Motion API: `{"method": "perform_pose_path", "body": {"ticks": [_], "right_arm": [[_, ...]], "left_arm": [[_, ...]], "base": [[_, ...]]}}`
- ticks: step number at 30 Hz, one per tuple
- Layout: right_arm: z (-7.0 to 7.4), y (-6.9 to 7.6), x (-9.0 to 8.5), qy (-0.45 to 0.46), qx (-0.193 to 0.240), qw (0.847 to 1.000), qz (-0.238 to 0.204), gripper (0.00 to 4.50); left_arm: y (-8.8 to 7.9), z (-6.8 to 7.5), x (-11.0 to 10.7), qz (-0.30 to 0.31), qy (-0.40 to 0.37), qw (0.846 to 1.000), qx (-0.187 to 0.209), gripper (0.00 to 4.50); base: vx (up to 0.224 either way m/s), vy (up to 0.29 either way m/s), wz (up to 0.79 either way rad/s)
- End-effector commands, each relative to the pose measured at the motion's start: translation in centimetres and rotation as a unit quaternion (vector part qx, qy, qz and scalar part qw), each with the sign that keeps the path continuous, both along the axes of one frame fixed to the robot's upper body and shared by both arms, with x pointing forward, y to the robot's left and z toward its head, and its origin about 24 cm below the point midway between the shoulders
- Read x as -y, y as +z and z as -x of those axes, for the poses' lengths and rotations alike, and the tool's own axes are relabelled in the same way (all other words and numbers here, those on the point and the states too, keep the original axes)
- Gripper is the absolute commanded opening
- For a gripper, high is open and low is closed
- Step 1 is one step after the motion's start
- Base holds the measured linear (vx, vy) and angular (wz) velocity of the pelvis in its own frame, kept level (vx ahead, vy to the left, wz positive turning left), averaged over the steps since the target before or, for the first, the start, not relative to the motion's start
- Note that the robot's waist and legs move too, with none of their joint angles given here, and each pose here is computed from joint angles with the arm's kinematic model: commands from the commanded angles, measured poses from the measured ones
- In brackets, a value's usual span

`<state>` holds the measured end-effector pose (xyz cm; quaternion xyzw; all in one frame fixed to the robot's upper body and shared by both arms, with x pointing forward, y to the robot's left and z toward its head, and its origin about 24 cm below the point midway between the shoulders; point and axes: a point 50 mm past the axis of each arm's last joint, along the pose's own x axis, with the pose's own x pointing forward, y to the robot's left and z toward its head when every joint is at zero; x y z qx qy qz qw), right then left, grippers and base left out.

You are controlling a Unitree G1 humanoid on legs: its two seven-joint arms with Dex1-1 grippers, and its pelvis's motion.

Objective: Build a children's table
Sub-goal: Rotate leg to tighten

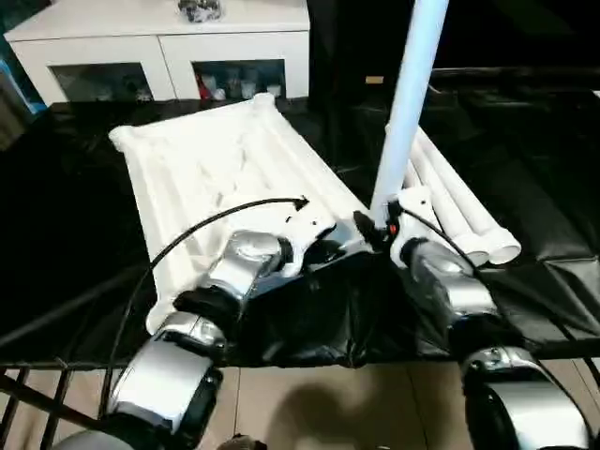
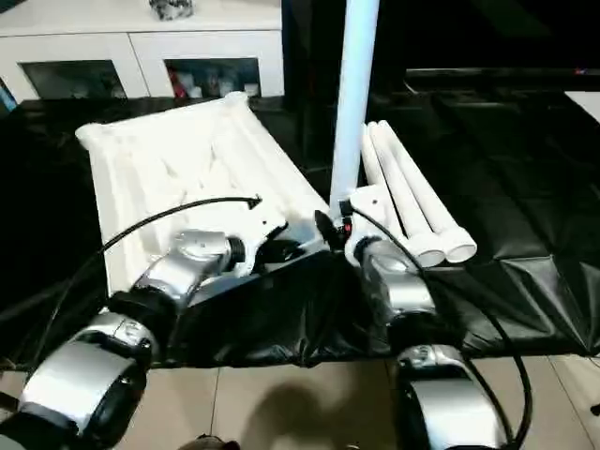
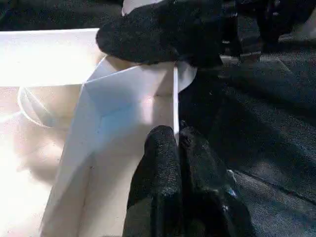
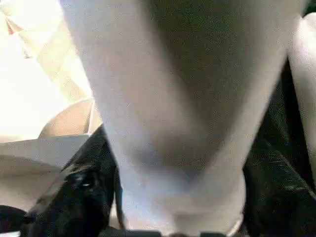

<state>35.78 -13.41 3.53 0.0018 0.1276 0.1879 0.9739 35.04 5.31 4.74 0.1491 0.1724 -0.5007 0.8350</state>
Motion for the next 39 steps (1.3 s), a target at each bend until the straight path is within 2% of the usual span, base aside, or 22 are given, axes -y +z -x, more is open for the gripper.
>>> {"method": "perform_pose_path", "body": {"ticks": [1,2,4,6,9,13,16,17,20,24,26,35,36,39], "right_arm": [[0.8,-1.2,-2.9,0.073,-0.033,0.997,-0.019,3.60],[0.7,-1.0,-2.7,0.078,-0.028,0.996,-0.018,3.79],[0.7,-0.9,-2.5,0.089,-0.024,0.996,-0.016,3.88],[1.1,-0.4,-2.0,0.149,-0.009,0.989,-0.020,3.88],[1.6,-0.2,-1.6,0.191,-0.003,0.981,-0.018,3.88],[2.9,0.1,-0.5,0.296,-0.008,0.955,-0.019,3.88],[3.7,0.3,0.2,0.351,-0.015,0.936,-0.018,3.88],[3.8,0.3,0.2,0.356,-0.017,0.934,-0.017,3.88],[4.6,0.4,0.6,0.405,-0.026,0.914,0.001,3.88],[5.1,0.3,0.7,0.435,-0.038,0.899,0.003,3.73],[5.3,0.3,0.7,0.446,-0.045,0.894,0.003,3.47],[5.8,0.3,0.5,0.468,-0.057,0.882,-0.005,2.83],[5.8,0.3,0.5,0.463,-0.057,0.885,-0.008,2.83],[4.8,-0.1,0.3,0.382,-0.035,0.923,-0.016,2.75]], "left_arm": [[1.7,0.2,2.4,0.028,-0.052,0.998,0.036,0.00],[1.7,0.2,2.1,0.027,-0.057,0.997,0.037,0.00],[1.7,0.2,1.9,0.028,-0.061,0.997,0.038,0.00],[1.7,0.4,1.0,0.033,-0.087,0.995,0.034,0.00],[1.6,0.6,0.3,0.029,-0.110,0.993,0.026,0.00],[1.5,0.9,-1.4,0.019,-0.156,0.988,0.009,0.00],[1.6,0.9,-2.2,0.012,-0.174,0.985,0.001,0.00],[1.6,0.9,-2.3,0.011,-0.176,0.984,0.000,0.00],[1.7,1.1,-3.0,0.007,-0.203,0.979,-0.011,0.00],[1.7,1.2,-3.3,0.001,-0.220,0.975,-0.020,0.00],[1.7,1.3,-3.5,0.000,-0.229,0.973,-0.025,0.00],[1.4,1.7,-3.8,-0.010,-0.250,0.967,-0.037,0.00],[1.3,1.6,-3.8,-0.009,-0.244,0.969,-0.036,0.00],[1.1,1.2,-3.3,-0.005,-0.196,0.980,-0.027,0.00]], "base": [[0.000,0.000,0.00],[0.000,0.000,0.00],[0.000,0.000,0.00],[0.000,0.000,0.00],[0.000,0.000,0.00],[0.000,0.000,0.00],[0.000,0.000,0.00],[0.000,0.000,0.00],[0.000,0.000,0.00],[0.000,0.000,0.00],[0.000,0.000,0.00],[0.000,0.000,0.00],[0.000,0.000,0.00],[0.000,0.000,0.00]]}}
